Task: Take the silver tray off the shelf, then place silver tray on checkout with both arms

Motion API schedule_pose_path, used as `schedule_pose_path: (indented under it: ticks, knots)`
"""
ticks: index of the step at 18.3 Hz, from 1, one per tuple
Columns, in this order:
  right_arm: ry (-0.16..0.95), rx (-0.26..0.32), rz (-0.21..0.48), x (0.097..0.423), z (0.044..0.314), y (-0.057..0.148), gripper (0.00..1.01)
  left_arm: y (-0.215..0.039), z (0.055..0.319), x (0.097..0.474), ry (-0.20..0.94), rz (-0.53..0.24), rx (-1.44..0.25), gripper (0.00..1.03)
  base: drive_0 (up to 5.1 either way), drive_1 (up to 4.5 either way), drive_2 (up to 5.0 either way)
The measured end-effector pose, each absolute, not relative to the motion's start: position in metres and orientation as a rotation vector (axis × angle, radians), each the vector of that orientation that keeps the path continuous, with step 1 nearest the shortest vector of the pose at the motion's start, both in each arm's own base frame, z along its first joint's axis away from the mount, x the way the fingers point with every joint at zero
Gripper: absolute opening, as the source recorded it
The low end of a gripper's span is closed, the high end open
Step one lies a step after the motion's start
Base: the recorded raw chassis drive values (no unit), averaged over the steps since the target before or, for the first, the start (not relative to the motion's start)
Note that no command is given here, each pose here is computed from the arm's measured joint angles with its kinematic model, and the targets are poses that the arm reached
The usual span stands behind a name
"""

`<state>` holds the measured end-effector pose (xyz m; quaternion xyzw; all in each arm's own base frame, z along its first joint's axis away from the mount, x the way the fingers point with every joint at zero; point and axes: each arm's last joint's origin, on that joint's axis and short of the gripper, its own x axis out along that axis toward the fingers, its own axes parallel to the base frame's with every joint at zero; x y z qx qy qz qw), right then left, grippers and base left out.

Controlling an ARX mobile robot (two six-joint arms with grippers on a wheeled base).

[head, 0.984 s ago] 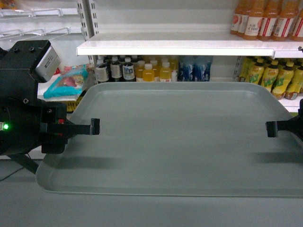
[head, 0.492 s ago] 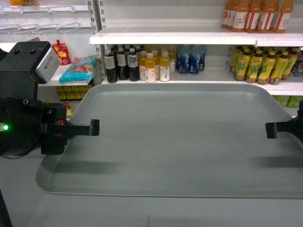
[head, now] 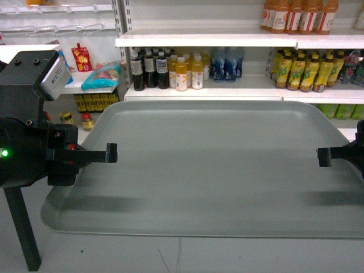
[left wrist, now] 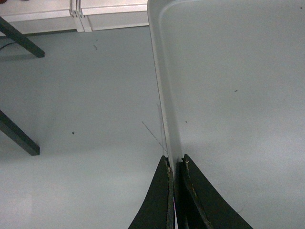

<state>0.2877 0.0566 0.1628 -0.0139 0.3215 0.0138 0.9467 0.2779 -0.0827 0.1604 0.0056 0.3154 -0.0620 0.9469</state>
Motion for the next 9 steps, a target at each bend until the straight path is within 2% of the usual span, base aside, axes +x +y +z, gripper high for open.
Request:
schedule_pose_path:
  ticks: [9]
  knots:
    - [0.652,-0.028,0.027,0.2878,0.1631,0.0565,0.03,-0.0830,0.1606,0.2778,0.641,-0.126,0.012,0.04,0.1,-4.19,4.4]
